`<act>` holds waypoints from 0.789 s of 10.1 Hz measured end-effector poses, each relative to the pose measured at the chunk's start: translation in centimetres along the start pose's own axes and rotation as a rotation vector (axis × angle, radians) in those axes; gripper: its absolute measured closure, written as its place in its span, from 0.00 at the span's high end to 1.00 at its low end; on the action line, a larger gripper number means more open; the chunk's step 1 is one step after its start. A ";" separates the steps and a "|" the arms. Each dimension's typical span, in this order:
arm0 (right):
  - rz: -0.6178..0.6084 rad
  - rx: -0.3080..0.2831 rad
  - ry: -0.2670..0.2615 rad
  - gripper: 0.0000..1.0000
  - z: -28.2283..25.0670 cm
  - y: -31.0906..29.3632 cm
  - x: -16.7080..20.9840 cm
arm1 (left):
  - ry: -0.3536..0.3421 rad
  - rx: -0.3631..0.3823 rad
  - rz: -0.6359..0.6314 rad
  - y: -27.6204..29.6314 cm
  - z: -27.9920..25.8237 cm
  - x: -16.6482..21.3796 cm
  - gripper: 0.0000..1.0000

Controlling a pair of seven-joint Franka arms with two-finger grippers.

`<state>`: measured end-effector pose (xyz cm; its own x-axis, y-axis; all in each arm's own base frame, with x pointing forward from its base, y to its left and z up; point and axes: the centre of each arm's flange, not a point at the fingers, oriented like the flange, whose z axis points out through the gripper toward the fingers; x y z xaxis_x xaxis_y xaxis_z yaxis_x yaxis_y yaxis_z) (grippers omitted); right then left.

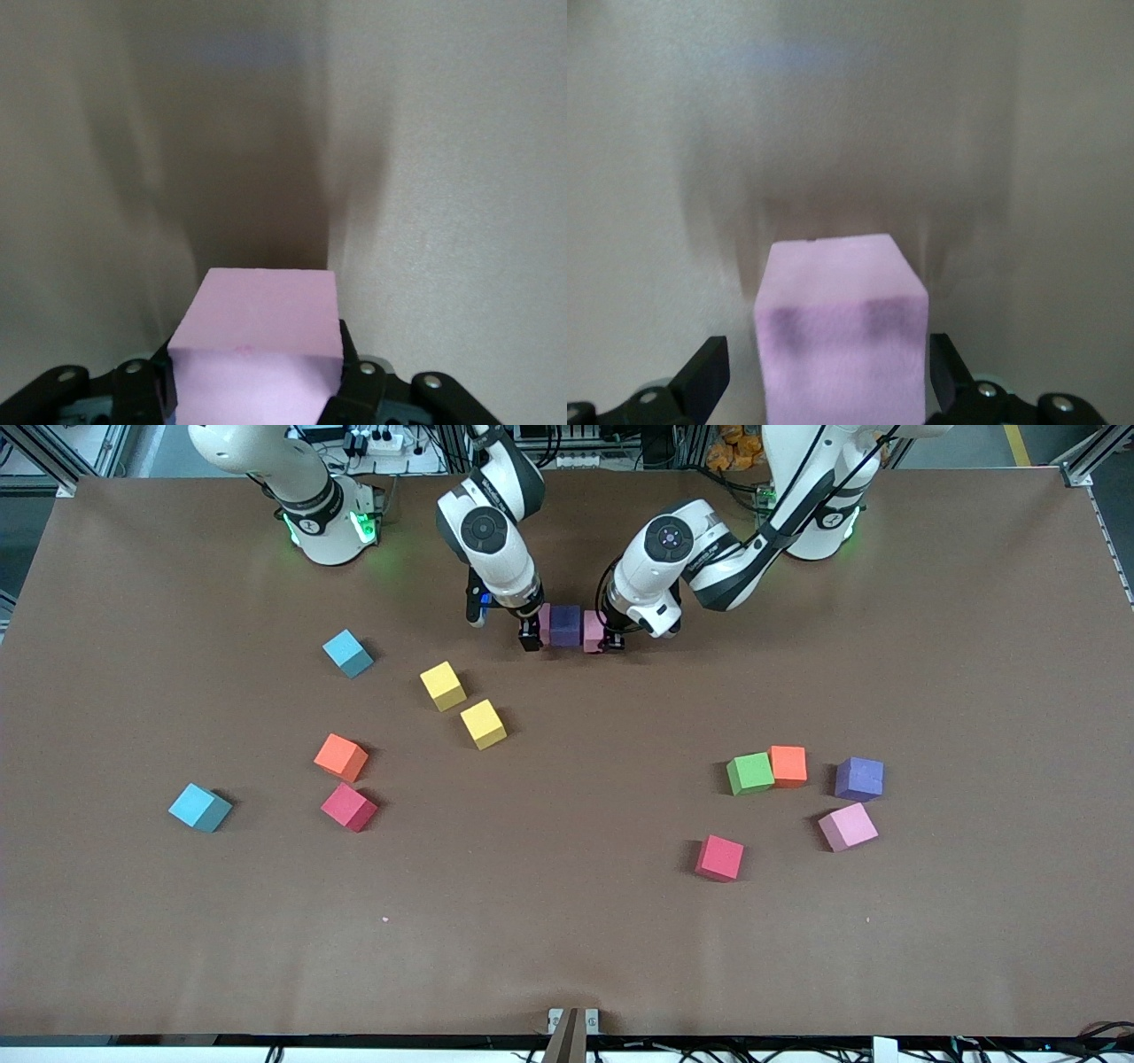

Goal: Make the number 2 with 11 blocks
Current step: 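Grasp a yellow cube with the right gripper while the left gripper withdraws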

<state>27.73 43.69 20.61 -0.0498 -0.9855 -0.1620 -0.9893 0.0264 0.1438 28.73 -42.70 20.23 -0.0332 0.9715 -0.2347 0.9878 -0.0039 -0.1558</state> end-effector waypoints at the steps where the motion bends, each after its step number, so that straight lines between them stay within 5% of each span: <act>1: -0.003 -0.012 -0.005 1.00 -1.2 -0.6 0.1 | -0.004 0.002 0.002 -0.1 0.3 0.0 0.63; 5: -0.003 -0.030 -0.029 1.00 -5.9 -3.8 1.8 | -0.013 0.014 0.012 -0.6 1.2 -0.2 0.63; 8: -0.029 -0.075 0.022 1.00 -10.3 -8.8 4.0 | -0.009 0.019 0.013 -0.8 1.4 -0.1 0.63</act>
<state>37.70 37.78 28.76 -0.0178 -0.9892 -0.1455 -0.9772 -0.0136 0.2120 27.70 -43.11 19.04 -0.0217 0.9691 -0.2458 0.9851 -0.0212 -0.1707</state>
